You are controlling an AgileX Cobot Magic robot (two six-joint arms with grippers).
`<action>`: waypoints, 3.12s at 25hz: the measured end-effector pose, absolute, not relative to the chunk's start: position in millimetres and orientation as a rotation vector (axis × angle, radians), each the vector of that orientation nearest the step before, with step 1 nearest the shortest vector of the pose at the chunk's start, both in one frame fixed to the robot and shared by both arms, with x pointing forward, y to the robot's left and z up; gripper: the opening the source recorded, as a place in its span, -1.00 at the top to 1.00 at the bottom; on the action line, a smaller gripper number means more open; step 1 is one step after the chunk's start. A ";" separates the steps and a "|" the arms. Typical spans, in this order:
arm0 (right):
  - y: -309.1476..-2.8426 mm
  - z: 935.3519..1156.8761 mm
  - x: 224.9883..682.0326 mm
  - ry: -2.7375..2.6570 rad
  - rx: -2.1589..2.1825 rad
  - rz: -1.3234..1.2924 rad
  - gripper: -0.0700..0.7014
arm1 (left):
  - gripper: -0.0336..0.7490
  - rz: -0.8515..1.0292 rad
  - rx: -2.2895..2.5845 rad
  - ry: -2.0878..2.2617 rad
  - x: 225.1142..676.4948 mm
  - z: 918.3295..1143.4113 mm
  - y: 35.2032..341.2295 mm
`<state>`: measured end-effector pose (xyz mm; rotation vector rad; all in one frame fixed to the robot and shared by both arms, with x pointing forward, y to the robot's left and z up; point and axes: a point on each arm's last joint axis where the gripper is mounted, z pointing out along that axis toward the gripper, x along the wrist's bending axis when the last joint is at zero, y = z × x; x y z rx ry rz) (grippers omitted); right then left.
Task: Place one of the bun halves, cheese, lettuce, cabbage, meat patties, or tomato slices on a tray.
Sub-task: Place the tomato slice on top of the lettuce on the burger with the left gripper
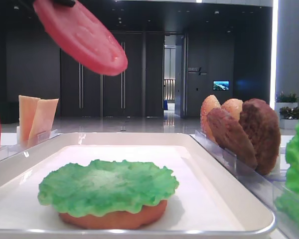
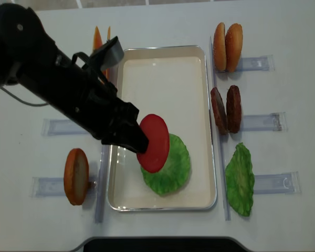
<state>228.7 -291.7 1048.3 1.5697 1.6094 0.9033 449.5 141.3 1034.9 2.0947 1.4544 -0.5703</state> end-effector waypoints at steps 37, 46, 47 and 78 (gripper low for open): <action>-291.7 1048.3 228.7 1.609 1.570 0.903 -0.43 | 0.75 -0.740 1.961 1.494 473.8 940.4 125.6; -291.7 1048.3 228.7 1.609 1.570 0.903 -0.43 | 0.75 -0.751 1.960 1.518 477.3 927.1 124.3; -291.7 1048.3 228.7 1.609 1.570 0.903 -0.43 | 0.75 -0.747 1.962 1.515 477.5 927.0 124.3; -291.8 1048.4 228.8 1.608 1.568 0.904 -0.43 | 0.74 -0.775 1.938 1.579 478.8 919.9 124.5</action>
